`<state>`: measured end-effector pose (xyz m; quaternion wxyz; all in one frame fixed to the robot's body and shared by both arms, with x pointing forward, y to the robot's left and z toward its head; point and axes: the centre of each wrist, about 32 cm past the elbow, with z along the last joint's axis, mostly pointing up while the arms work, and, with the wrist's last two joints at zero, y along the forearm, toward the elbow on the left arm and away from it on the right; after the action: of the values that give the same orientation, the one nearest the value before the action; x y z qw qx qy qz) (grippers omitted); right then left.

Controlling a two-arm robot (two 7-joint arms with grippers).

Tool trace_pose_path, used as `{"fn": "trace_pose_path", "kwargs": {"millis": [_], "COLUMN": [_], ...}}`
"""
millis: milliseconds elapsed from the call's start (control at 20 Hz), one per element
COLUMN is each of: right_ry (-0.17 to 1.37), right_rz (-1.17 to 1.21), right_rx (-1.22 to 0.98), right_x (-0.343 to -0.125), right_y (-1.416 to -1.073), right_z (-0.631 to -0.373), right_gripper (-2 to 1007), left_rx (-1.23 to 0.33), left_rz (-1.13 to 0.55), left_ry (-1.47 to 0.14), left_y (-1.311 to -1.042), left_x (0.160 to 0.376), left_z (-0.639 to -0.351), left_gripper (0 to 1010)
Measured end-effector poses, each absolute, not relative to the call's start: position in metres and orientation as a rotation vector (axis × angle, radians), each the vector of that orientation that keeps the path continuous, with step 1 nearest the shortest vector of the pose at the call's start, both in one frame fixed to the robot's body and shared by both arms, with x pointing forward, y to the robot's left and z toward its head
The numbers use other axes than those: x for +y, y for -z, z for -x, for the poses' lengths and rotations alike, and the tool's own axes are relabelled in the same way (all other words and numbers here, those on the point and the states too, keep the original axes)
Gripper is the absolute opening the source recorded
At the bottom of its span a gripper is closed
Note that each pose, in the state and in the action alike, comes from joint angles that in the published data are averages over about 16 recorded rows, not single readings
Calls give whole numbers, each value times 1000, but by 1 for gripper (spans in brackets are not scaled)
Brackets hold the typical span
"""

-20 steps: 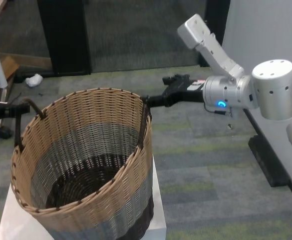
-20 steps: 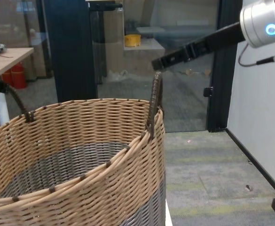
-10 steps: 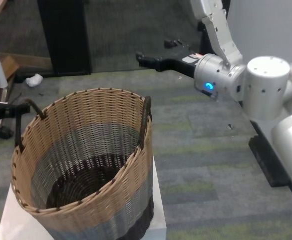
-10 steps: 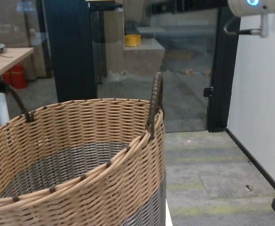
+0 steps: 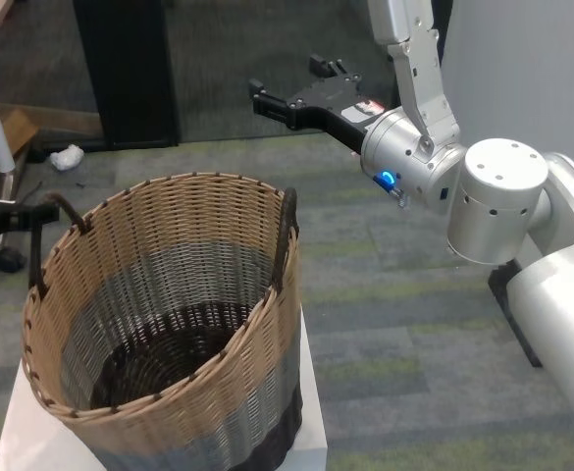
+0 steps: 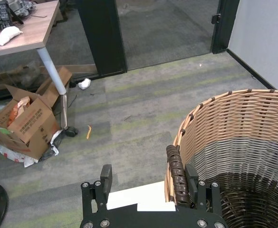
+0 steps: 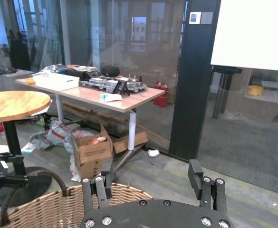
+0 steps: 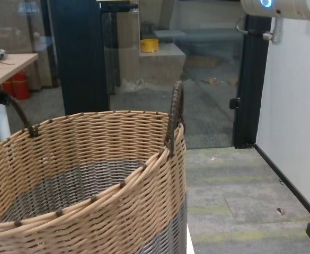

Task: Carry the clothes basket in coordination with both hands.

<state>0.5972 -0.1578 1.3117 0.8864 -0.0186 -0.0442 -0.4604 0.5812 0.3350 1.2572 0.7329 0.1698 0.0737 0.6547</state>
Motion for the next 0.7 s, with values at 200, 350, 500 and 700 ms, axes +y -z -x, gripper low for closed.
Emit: {"fn": "trace_pose_path", "kwargs": {"millis": [200,350,500,700], "right_ry": [957,956,956,956], "right_rz": [39,45,49,53], "right_rx": [-95,-91,-88,-85], "right_x": [-157,-158,-159,-159], "right_y": [-1311,-1312,-1312,-1312], "right_z": [-597,-597,-598,-598], "right_gripper": [1005,1005,1005,1005], "left_rx": [149,130,102,48], "left_rz": [-364,-353,-343,-330], "left_ry": [-1428,-1419,-1412,-1413], "left_y": [-1259,-1261,-1263,-1266], "left_x": [334,333,332,331], "left_z": [-580,-579,-578,-577], "left_gripper": [1002,1002,1002,1002]}}
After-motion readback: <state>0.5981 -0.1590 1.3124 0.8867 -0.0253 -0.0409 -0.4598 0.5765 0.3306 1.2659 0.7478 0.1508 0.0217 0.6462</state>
